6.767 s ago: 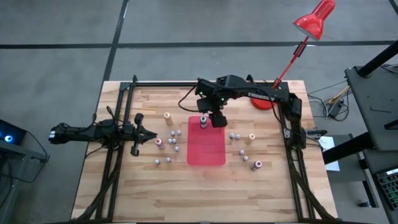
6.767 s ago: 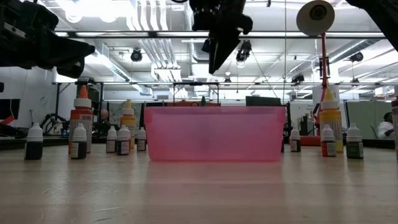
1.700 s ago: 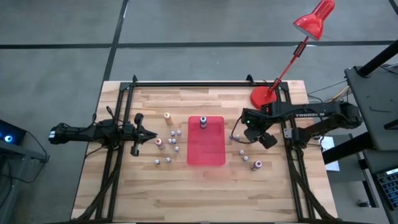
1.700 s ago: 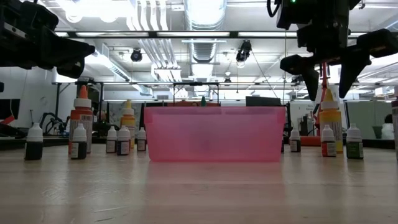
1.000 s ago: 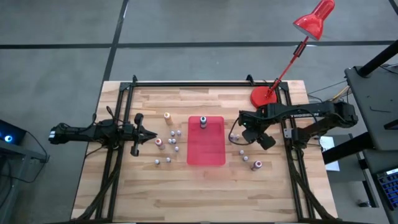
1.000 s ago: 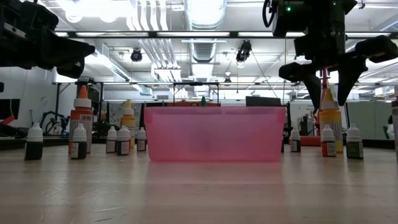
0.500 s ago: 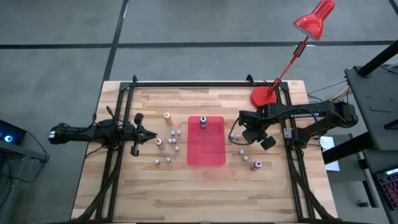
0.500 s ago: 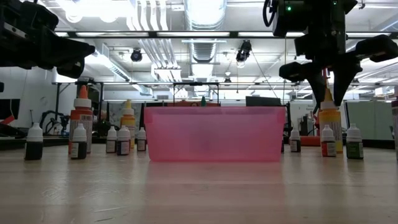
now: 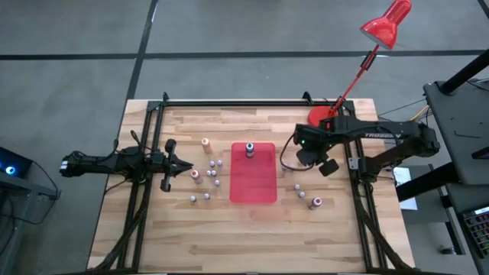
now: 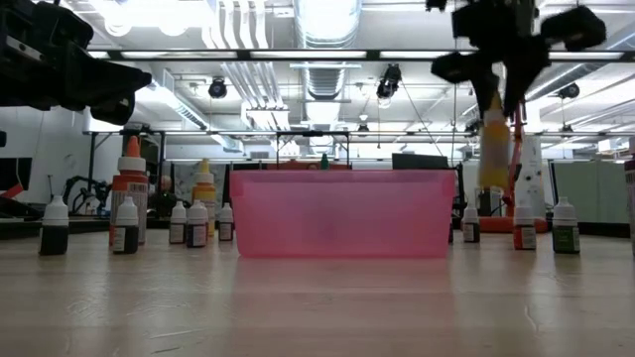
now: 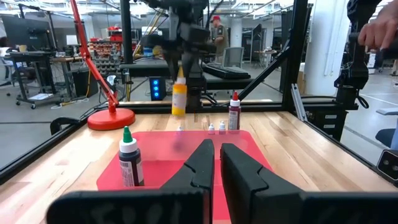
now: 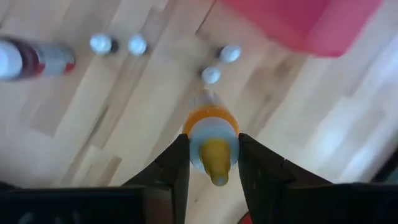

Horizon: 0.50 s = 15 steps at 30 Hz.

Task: Pick & Place food coloring
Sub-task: Put the large yellow food coloring bottle into the red bin

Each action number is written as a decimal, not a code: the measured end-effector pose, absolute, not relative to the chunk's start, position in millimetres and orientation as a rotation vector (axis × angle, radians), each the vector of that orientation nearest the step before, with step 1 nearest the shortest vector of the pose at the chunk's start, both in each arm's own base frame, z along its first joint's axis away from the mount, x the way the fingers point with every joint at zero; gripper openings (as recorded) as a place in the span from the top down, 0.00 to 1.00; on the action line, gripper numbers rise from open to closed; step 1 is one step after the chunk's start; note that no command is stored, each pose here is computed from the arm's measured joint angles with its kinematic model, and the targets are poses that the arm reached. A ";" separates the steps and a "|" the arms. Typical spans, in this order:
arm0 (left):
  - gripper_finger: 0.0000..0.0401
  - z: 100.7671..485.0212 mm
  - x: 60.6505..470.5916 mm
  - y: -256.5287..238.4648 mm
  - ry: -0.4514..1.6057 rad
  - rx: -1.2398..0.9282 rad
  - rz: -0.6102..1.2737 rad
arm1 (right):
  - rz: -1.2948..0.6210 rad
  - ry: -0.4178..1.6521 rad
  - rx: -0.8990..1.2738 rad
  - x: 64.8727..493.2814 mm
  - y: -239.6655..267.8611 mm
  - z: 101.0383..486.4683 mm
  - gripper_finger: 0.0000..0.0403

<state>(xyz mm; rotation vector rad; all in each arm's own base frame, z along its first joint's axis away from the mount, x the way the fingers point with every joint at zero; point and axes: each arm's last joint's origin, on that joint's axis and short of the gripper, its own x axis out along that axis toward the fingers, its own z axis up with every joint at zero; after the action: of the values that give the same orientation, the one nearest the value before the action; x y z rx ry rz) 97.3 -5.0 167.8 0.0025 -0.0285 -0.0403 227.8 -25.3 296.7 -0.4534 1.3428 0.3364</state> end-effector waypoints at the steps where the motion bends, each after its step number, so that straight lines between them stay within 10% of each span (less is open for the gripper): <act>1: 0.99 167.8 97.3 -5.1 -0.028 0.003 -0.040 | 0.325 1.330 -0.449 229.5 -25.7 301.9 0.75; 15: 0.99 167.8 97.3 -5.0 -0.028 0.003 -0.040 | 0.219 1.273 -0.366 284.0 -38.0 342.4 0.74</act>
<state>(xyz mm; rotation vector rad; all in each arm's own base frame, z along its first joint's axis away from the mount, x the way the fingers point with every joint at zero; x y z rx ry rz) 97.3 -5.0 167.8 0.0025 -0.0281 -0.0400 284.0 -38.0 342.4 -0.3658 1.2733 0.2195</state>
